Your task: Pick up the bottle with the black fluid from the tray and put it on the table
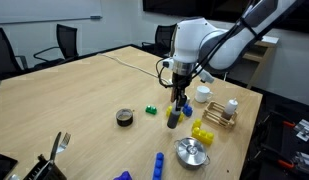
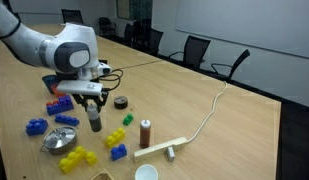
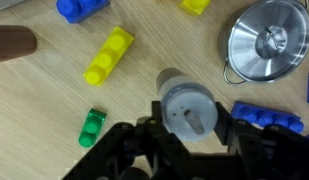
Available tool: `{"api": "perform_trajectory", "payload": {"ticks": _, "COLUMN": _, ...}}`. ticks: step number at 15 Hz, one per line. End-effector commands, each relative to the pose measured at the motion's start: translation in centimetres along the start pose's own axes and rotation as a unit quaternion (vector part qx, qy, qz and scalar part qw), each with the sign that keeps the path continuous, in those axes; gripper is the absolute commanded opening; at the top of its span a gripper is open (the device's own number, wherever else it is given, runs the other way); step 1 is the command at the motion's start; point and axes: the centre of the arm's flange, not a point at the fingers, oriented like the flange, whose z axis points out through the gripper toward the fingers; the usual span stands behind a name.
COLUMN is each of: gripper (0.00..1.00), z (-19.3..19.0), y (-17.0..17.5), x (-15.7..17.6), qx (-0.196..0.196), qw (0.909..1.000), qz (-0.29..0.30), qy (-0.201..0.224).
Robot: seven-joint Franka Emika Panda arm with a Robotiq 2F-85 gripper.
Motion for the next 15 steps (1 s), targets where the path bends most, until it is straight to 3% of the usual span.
{"api": "perform_trajectory", "payload": {"ticks": 1, "gripper": 0.27, "z": 1.4, "y": 0.8, "x": 1.5, "qx": 0.007, "qw": 0.9990, "qz": -0.032, "qy": -0.032}}
{"api": "perform_trajectory", "payload": {"ticks": 6, "gripper": 0.27, "z": 3.5, "y": 1.3, "x": 1.5, "qx": 0.028, "qw": 0.9969, "qz": -0.036, "qy": -0.065}}
{"api": "perform_trajectory", "payload": {"ticks": 8, "gripper": 0.65, "z": 3.9, "y": 1.5, "x": 1.3, "qx": 0.038, "qw": 0.9961, "qz": -0.032, "qy": -0.073}}
{"api": "perform_trajectory", "payload": {"ticks": 9, "gripper": 0.78, "z": 4.0, "y": 1.6, "x": 1.2, "qx": 0.043, "qw": 0.9956, "qz": -0.029, "qy": -0.078}}
{"api": "perform_trajectory", "payload": {"ticks": 12, "gripper": 0.98, "z": 3.2, "y": 2.3, "x": 0.7, "qx": 0.042, "qw": 0.9955, "qz": -0.020, "qy": -0.083}}
{"api": "perform_trajectory", "payload": {"ticks": 15, "gripper": 1.00, "z": 1.9, "y": 3.6, "x": 0.1, "qx": 0.039, "qw": 0.9963, "qz": -0.006, "qy": -0.077}}
